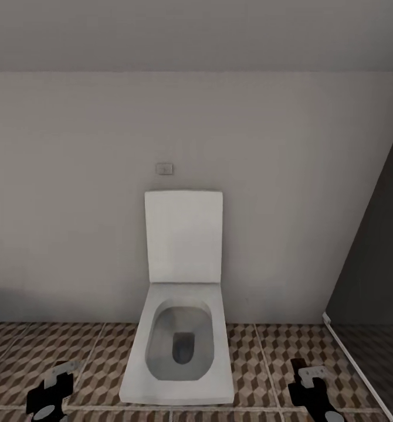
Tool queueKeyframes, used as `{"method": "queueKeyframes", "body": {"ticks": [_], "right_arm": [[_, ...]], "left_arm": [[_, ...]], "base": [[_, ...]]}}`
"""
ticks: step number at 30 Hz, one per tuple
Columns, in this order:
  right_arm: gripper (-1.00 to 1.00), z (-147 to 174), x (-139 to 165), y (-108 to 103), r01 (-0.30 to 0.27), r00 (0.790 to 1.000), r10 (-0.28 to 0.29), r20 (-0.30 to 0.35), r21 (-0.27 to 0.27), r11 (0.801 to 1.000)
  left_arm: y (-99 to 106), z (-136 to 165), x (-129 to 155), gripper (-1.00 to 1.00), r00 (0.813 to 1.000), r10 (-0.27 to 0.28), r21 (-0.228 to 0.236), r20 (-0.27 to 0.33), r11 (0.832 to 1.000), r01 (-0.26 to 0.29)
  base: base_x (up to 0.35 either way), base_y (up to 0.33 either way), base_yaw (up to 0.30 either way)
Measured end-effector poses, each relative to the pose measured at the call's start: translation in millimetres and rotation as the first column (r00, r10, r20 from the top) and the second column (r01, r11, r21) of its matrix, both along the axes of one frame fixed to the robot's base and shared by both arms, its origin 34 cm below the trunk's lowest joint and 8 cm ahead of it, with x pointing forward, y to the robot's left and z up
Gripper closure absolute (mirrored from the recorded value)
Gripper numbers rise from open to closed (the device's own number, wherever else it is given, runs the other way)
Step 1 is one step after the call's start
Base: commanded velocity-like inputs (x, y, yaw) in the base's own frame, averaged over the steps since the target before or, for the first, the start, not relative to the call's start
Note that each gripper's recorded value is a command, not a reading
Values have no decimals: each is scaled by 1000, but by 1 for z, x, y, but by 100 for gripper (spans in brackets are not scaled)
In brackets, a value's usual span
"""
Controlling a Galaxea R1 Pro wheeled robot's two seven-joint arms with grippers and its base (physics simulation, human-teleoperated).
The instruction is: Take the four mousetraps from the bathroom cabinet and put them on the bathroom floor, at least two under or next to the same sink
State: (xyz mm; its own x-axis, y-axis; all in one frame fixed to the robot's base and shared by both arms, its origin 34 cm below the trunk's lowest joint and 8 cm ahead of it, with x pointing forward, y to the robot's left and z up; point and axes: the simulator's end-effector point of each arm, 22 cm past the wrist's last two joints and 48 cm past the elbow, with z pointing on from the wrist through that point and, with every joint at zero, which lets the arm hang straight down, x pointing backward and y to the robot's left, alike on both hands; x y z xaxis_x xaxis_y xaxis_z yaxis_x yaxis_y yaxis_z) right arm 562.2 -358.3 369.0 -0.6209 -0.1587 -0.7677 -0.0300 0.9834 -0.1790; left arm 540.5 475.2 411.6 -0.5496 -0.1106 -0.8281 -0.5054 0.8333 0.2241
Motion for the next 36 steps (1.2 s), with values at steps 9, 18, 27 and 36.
{"method": "queueKeyframes", "body": {"ticks": [9, 18, 27, 36], "right_arm": [[100, -7, 8, 7, -11, 999, 11, 35, 10, 1000], [100, -7, 9, 8, -12, 999, 12, 36, 10, 1000], [100, -27, 4, 8, -12, 999, 11, 36, 10, 1000], [100, -47, -2, 10, -13, 999, 13, 35, 13, 1000]], "left_arm": [[-1, -6, 13, 100, 1000, -29, 0, -3, 1000, 29], [-13, -10, 14, 100, 999, -44, -13, -4, 999, 44], [-18, -28, 12, 100, 999, -45, -16, 18, 999, 45], [-18, -44, 9, 100, 998, -43, -13, 44, 999, 44]], "base": [[0, 0, 0], [0, 0, 0], [0, 0, 0], [0, 0, 0]]}}
